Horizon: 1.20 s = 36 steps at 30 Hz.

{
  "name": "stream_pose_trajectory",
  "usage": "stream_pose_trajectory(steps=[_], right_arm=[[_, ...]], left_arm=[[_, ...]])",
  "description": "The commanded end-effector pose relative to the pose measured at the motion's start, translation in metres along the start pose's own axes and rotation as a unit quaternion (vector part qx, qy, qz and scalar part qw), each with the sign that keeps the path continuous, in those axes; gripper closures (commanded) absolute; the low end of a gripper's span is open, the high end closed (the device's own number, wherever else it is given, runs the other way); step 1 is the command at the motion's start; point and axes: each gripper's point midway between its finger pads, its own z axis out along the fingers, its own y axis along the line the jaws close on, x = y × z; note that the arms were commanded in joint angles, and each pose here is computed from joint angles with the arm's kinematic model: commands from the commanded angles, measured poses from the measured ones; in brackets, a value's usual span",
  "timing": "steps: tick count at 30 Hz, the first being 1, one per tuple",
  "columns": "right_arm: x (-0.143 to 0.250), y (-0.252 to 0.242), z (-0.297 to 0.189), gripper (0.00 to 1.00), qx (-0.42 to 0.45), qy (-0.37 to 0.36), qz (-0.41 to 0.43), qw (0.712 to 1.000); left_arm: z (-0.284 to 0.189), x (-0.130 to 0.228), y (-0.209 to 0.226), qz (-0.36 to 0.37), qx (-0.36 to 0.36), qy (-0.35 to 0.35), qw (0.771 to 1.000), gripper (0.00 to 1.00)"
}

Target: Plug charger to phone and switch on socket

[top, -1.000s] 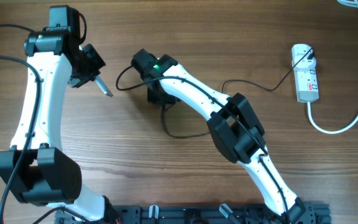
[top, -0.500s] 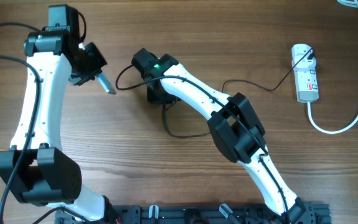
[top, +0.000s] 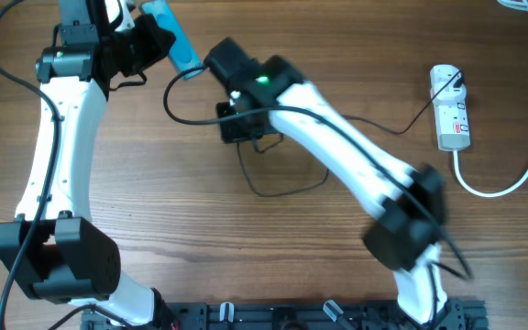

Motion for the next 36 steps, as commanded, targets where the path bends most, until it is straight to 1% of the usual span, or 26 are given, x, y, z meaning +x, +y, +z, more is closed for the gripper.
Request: stream_pose_trajectory(steps=[1,4,6,11,12,14,16,21,24,26,29,36], right_arm=[[0.009,0.019,-0.054,0.96,-0.052,-0.023,-0.051,0.997],[0.019,0.022,-0.076,0.96,-0.058,-0.031,-0.059,0.996],[0.025,0.027,-0.084,0.96,-0.062,-0.032,-0.068,0.995],[0.029,0.036,-0.086,0.96,-0.066,-0.037,-0.074,0.994],[0.027,0.039,-0.086,0.96,-0.069,-0.041,-0.074,0.994],[0.024,0.042,-0.089,0.95,-0.075,-0.051,-0.064,0.994],[0.021,0.044,-0.092,0.96,-0.078,-0.06,-0.065,0.993],[0.019,0.041,-0.115,0.96,-0.078,-0.09,-0.07,0.99],[0.014,0.033,-0.132,0.96,-0.059,-0.124,-0.068,0.988],[0.013,0.031,-0.139,0.96,-0.056,-0.134,-0.068,0.987],[0.013,0.032,-0.141,0.96,-0.058,-0.138,-0.068,0.986],[0.008,0.034,-0.143,0.96,-0.063,-0.148,-0.069,0.985]], left_arm=[[-0.004,0.001,-0.035,-0.012,0.095,0.02,0.995,0.96],[-0.011,0.006,-0.061,0.005,0.166,0.041,0.985,0.96],[-0.019,0.012,-0.077,0.015,0.214,0.063,0.975,0.96],[-0.042,0.034,-0.108,0.032,0.319,0.126,0.939,0.96],[-0.048,0.04,-0.116,0.04,0.345,0.14,0.927,0.96],[-0.056,0.045,-0.123,0.052,0.373,0.154,0.913,0.96],[-0.059,0.046,-0.123,0.053,0.379,0.157,0.91,0.96],[-0.06,0.042,-0.119,0.05,0.377,0.152,0.912,0.96],[-0.065,0.046,-0.124,0.052,0.393,0.163,0.903,0.96],[-0.069,0.048,-0.126,0.053,0.404,0.171,0.897,0.96],[-0.071,0.049,-0.128,0.053,0.41,0.174,0.894,0.96],[-0.07,0.049,-0.127,0.056,0.408,0.172,0.895,0.96]])
